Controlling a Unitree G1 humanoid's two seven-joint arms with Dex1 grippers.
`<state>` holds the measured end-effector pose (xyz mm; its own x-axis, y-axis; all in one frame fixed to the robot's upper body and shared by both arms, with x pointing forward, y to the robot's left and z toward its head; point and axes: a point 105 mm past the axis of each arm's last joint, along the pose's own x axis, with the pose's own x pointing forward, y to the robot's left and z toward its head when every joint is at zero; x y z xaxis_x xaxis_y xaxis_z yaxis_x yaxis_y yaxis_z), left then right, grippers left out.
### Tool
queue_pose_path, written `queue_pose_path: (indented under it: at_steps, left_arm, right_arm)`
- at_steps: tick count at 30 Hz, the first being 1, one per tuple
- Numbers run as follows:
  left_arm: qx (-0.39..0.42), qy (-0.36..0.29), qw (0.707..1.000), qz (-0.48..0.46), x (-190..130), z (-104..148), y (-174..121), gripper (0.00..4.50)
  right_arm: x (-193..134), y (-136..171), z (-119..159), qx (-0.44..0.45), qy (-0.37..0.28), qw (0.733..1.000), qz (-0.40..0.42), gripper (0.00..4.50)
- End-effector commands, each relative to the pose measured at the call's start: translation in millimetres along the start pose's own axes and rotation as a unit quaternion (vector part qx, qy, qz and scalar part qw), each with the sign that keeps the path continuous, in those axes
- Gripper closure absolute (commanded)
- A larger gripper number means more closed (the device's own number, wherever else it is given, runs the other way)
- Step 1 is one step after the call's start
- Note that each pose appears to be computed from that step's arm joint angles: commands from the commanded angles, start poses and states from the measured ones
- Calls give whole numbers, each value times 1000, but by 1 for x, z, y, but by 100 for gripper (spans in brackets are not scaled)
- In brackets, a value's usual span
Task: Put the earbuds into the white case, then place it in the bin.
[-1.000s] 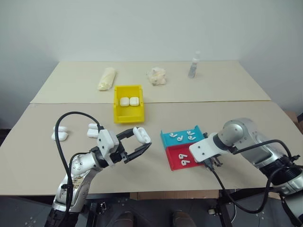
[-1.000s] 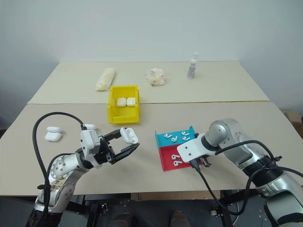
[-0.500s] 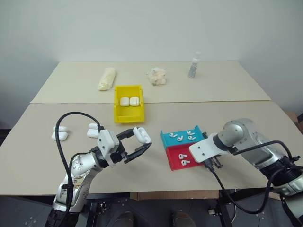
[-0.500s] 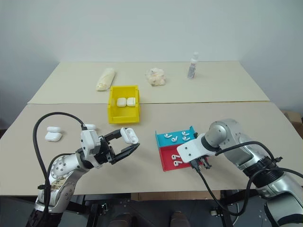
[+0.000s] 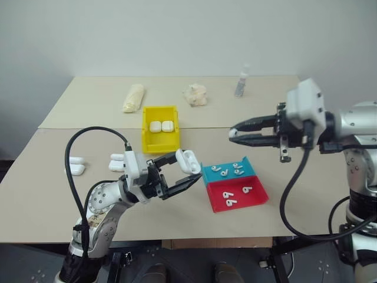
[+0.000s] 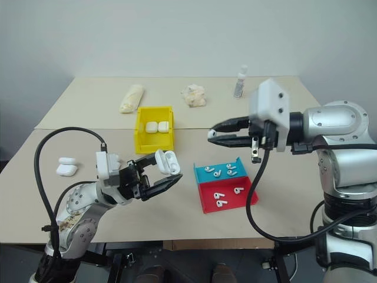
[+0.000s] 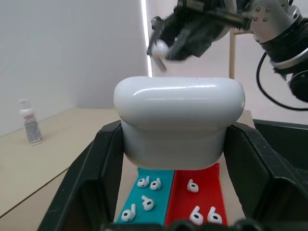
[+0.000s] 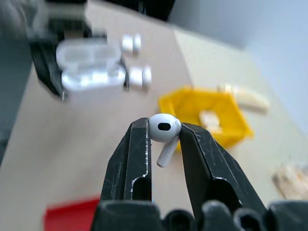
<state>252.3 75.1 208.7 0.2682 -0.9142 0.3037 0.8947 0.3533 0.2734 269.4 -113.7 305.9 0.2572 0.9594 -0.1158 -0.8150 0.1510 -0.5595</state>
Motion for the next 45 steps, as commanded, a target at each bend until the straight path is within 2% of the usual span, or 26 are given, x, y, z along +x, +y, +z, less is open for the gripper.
queue_pose_path:
  at_steps: [1, 4, 10, 29, 43, 45]
  left_arm:
    - [7, -14, 998, -53, 10, 12, -9, 170]
    - [10, -24, 997, -74, 16, 15, -9, 170]
    - [14, -33, 995, -97, 22, 21, -8, 170]
    - [3, -17, 995, -99, 21, 20, -13, 170]
    - [3, -19, 995, -98, 22, 20, -12, 170]
    - [3, -19, 995, -97, 22, 20, -11, 170]
  right_arm:
    - [0, 3, 30, -8, -111, 994, -13, 352]
    - [6, 11, 36, 2, -177, 984, 6, 352]
    - [23, 28, 27, 7, -223, 974, 36, 352]
    - [41, 41, -12, 29, -196, 977, 72, 352]
    - [44, 44, -26, 34, -180, 980, 72, 352]
    - [44, 46, -27, 30, -175, 981, 81, 306]
